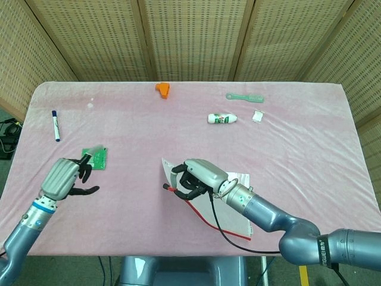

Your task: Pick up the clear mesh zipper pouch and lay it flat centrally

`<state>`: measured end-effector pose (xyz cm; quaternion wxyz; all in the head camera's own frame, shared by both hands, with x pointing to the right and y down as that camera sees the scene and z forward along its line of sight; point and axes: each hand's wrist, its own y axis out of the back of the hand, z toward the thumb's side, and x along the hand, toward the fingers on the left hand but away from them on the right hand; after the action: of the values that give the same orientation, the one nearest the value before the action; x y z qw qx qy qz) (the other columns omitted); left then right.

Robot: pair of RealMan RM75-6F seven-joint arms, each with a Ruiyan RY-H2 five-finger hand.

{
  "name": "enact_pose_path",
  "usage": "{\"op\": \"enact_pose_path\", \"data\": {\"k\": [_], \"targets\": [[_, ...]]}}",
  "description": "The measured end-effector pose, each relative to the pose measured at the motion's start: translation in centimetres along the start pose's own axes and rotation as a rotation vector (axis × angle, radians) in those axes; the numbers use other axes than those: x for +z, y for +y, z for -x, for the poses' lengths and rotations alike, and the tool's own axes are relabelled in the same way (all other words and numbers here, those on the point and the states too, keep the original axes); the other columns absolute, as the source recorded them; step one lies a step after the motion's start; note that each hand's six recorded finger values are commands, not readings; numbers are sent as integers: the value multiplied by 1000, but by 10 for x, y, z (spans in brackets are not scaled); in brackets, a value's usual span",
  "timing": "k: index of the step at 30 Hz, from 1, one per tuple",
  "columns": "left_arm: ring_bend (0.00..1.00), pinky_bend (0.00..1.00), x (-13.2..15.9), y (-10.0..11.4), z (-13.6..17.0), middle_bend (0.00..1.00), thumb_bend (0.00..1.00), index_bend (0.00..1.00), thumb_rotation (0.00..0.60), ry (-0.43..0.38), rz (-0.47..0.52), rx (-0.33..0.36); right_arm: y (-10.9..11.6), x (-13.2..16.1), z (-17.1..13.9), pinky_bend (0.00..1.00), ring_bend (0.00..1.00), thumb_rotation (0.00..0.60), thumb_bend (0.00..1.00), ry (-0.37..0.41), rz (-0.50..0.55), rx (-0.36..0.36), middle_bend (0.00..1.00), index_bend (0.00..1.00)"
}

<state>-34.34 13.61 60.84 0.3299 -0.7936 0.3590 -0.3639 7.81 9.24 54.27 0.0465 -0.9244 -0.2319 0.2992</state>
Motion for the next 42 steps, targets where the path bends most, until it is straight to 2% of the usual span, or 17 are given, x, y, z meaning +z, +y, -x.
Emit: {"op": "enact_pose_path", "data": {"k": [6, 10, 21, 28, 42], "targets": [[853, 1000, 31, -35, -36, 977, 0, 260, 600, -107, 249, -78, 5, -4, 3, 1000, 951, 600, 1000, -18, -4, -26, 1000, 904], [853, 1000, 50, -54, -54, 977, 0, 273, 600, -142, 387, -123, 11, -7, 6, 1000, 951, 600, 1000, -29, 3, -48, 1000, 904], [853, 1000, 71, -73, -85, 979, 0, 304, 600, -152, 666, -146, 18, -4, 11, 1000, 951, 600, 1000, -32, 9, -67, 1000, 904], [853, 1000, 88, -71, -102, 979, 0, 307, 600, -183, 725, -160, 15, -1, 12, 1000, 951, 600, 1000, -34, -14, -59, 1000, 904], [853, 1000, 118, -80, -110, 979, 0, 352, 600, -223, 700, -207, 12, 1, 15, 1000, 951, 600, 1000, -36, -32, -72, 1000, 904]]}}
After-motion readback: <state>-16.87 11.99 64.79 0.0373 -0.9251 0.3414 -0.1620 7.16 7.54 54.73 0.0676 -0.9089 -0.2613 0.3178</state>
